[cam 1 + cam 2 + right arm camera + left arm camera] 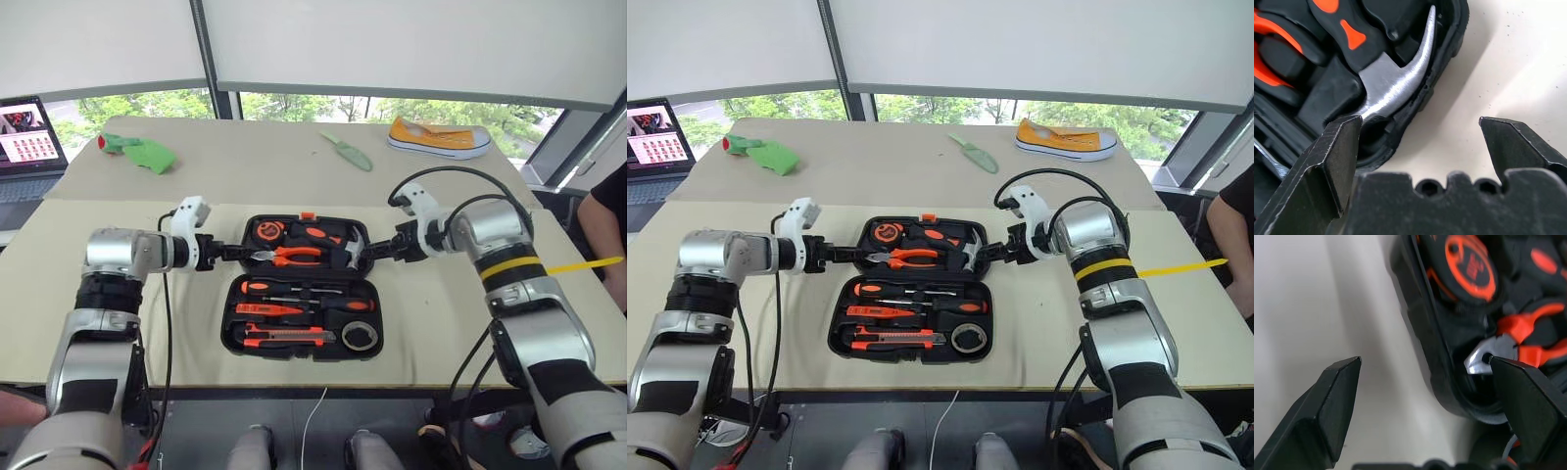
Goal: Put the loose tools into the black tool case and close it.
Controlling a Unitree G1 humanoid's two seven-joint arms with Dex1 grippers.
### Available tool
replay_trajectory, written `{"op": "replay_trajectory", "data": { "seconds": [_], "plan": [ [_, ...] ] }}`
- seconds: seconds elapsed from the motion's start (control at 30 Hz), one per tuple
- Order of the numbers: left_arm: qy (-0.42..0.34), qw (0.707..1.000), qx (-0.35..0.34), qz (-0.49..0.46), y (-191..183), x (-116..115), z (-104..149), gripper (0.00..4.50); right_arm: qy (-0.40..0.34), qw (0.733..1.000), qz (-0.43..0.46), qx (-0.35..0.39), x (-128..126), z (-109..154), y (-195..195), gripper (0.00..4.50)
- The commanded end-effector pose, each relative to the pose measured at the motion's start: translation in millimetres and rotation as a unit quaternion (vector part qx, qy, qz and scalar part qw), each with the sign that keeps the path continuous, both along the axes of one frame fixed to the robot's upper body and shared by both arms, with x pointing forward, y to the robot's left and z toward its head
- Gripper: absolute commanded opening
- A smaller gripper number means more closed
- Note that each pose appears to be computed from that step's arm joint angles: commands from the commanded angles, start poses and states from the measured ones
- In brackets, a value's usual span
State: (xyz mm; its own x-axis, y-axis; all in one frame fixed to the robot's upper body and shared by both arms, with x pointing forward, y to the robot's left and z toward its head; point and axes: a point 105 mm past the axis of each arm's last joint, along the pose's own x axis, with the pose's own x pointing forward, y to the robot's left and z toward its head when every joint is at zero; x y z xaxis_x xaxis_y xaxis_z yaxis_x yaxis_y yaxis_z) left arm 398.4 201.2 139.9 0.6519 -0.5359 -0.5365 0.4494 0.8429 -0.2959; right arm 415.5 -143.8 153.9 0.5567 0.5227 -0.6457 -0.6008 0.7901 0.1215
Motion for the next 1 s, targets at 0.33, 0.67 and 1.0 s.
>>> {"op": "replay_trajectory", "data": {
  "seconds": [0.33, 0.67, 1.0],
  "plan": [
    [-0.029, 1.000, -0.008, 0.009, -4.7, 11.6, 4.9, 2.66, 0.007, 0.999, -0.034, -0.004, 5.1, -7.2, 2.4, 2.74],
    [-0.089, 0.991, -0.097, -0.001, -17.4, 11.2, 17.1, 0.00, -0.082, 0.991, -0.020, 0.102, 13.6, 18.3, 13.6, 0.04],
    [-0.368, 0.928, -0.030, -0.045, 11.2, -21.7, 36.2, 0.00, -0.426, 0.888, 0.171, -0.005, -30.7, 35.4, 7.3, 0.04]
  ]
}}
